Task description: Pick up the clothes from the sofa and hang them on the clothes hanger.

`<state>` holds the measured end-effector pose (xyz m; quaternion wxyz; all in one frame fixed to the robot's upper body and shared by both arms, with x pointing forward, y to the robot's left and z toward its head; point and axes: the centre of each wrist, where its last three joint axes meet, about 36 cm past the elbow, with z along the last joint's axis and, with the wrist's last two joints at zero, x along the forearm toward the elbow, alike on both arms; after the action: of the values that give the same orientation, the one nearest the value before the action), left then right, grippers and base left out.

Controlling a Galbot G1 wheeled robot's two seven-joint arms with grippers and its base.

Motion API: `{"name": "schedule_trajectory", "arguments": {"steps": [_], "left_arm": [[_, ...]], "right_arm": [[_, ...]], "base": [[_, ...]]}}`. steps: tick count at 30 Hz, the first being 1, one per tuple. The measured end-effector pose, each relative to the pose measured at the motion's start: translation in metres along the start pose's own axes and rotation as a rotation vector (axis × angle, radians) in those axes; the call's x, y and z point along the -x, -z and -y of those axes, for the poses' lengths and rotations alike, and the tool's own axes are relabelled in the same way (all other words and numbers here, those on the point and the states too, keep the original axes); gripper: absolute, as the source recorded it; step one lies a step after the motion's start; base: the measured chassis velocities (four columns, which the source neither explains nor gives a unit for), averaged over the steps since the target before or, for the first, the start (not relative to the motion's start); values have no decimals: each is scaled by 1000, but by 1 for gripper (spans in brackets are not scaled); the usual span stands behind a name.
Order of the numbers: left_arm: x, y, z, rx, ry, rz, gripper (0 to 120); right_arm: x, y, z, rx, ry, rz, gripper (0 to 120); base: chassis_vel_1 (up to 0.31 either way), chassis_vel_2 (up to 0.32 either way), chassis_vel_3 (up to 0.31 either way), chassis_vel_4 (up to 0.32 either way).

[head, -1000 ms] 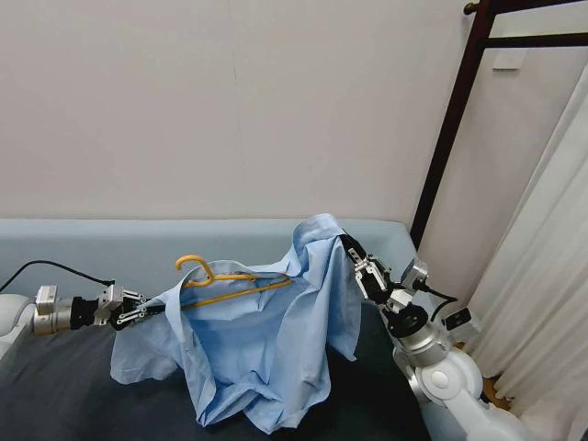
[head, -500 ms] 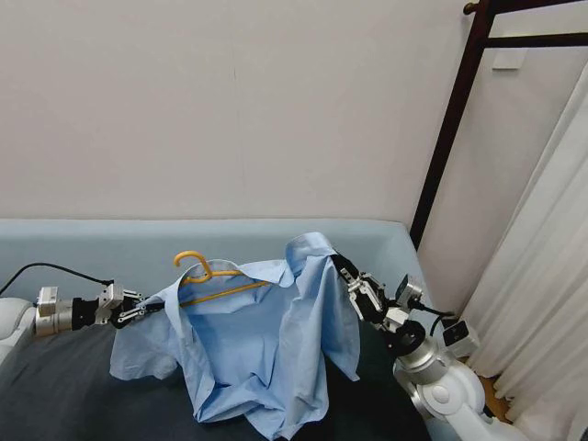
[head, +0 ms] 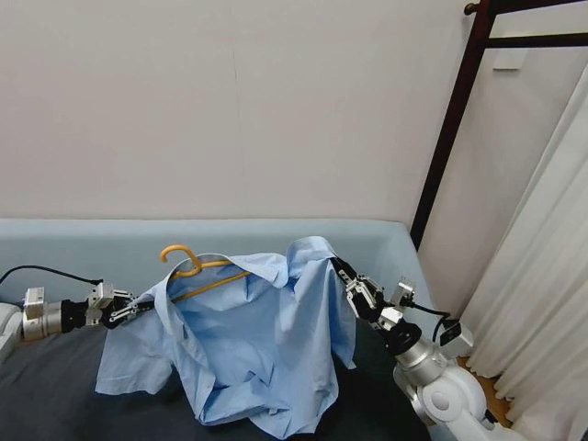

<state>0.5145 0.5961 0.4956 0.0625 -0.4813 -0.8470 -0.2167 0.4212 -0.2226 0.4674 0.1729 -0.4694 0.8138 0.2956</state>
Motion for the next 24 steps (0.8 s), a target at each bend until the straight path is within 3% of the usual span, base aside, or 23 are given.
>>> {"name": "schedule_trajectory", "arguments": {"steps": [6, 11, 16, 20, 24], "left_arm": [[15, -6, 9, 34, -5, -36, 1], [31, -3, 13, 61, 18, -35, 1], [39, 8, 14, 57, 37, 36, 1], [38, 24, 12, 68, 29, 74, 1], [31, 52, 6, 91, 33, 104, 1]], "right_arm": [[2, -5, -22, 10, 88, 21, 0], [-12, -30, -33, -86, 59, -67, 0], [-31, -57, -29, -172, 49, -171, 0], [-51, -76, -13, -328, 0, -296, 2], [-78, -84, 14, -640, -5, -505, 20]], "base": [[0, 0, 0, 0], [0, 0, 0, 0], [0, 0, 0, 0], [0, 0, 0, 0], [0, 0, 0, 0]]}}
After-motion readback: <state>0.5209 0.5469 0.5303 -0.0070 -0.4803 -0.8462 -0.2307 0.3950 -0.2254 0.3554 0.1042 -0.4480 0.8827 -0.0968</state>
